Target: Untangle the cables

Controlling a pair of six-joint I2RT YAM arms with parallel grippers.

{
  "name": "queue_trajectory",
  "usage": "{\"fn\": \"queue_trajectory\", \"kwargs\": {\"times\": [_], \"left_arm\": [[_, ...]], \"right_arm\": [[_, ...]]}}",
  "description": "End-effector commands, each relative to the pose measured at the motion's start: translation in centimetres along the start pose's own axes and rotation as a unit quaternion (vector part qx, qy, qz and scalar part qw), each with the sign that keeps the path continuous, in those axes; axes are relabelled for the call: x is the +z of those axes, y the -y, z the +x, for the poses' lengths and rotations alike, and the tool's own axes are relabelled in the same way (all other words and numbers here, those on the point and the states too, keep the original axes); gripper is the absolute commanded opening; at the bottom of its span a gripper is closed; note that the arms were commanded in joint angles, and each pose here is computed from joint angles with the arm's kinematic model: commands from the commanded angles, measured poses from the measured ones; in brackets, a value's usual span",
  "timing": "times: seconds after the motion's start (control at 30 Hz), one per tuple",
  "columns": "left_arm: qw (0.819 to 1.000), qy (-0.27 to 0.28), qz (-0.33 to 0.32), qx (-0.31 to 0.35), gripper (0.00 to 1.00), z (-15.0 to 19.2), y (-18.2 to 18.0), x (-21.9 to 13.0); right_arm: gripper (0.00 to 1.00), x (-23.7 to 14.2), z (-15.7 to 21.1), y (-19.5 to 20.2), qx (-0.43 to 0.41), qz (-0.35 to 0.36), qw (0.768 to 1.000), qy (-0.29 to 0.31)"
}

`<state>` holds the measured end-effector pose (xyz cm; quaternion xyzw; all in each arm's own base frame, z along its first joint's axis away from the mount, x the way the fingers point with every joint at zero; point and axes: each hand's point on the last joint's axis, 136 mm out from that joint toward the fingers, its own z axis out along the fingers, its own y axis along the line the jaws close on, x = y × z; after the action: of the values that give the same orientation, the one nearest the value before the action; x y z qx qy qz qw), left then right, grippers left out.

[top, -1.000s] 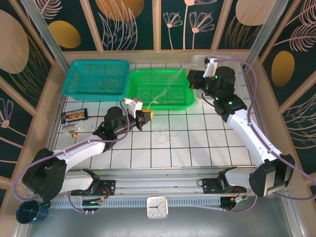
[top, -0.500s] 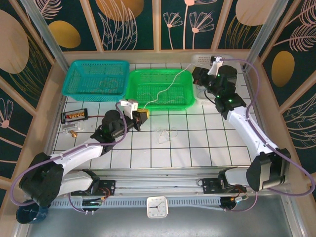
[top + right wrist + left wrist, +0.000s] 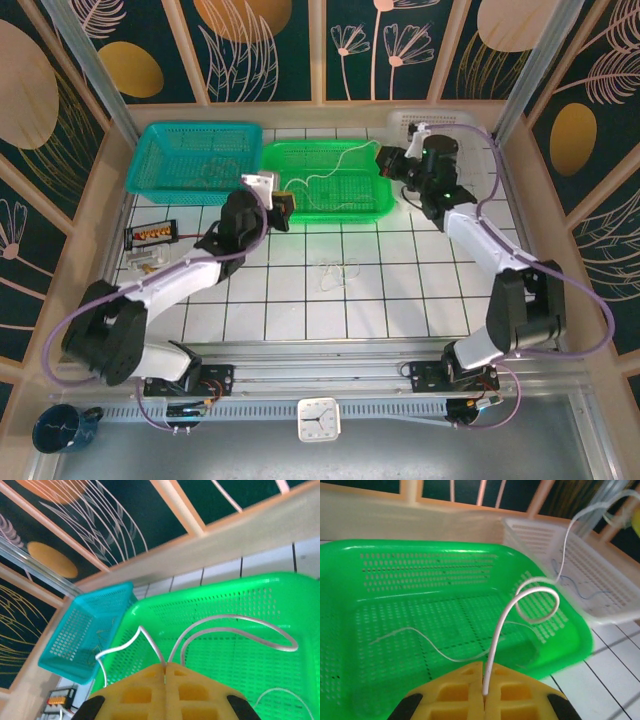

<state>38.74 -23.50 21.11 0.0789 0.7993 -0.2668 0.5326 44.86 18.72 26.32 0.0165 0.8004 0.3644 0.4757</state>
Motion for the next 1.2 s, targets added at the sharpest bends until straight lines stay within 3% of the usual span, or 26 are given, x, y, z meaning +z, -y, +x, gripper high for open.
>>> {"fn": "queue_trajectory", "kwargs": {"times": [0.0,0.1,0.3,0.37,0.5,0.6,0.83,0.97,1.17], "left_arm": [[0.999,-0.031,-0.036,-0.011,0.0,0.1,-2.6,2.1],[0.997,-0.057,-0.052,-0.015,0.02,0.2,-4.1,4.2],[0.993,-0.093,-0.067,-0.007,0.27,1.8,-5.8,7.0],[0.993,-0.096,-0.062,-0.006,0.37,1.8,-5.7,7.4],[0.995,-0.089,-0.053,-0.003,0.55,0.6,-5.2,7.5],[0.996,-0.079,-0.052,0.003,0.66,-0.7,-4.8,7.1],[0.998,-0.052,-0.032,0.003,0.85,-3.3,-3.3,4.9],[0.999,-0.043,-0.02,-0.007,0.98,-3.6,-2.6,3.1],[0.999,-0.034,-0.01,-0.037,0.99,-2.1,-2.3,-0.7]], "right_arm": [[0.0,2.0,-0.3,-1.4,-0.001,-0.031,1.0,0.001],[0.0,4.1,1.3,-0.2,0.006,-0.019,1.0,-0.021],[0.01,7.7,4.4,2.2,0.022,-0.002,0.998,-0.063],[0.11,8.5,5.2,2.8,0.021,0.003,0.997,-0.075],[0.4,8.6,5.3,2.8,0.011,0.006,0.997,-0.08],[0.49,7.9,4.7,2.3,-0.003,0.008,0.997,-0.074],[0.51,5.0,4.0,-0.7,-0.04,-0.008,0.997,-0.063],[0.51,3.1,6.1,-3.1,-0.08,-0.016,0.993,-0.079],[0.51,0.3,11.5,-5.3,-0.132,-0.02,0.984,-0.119]]}}
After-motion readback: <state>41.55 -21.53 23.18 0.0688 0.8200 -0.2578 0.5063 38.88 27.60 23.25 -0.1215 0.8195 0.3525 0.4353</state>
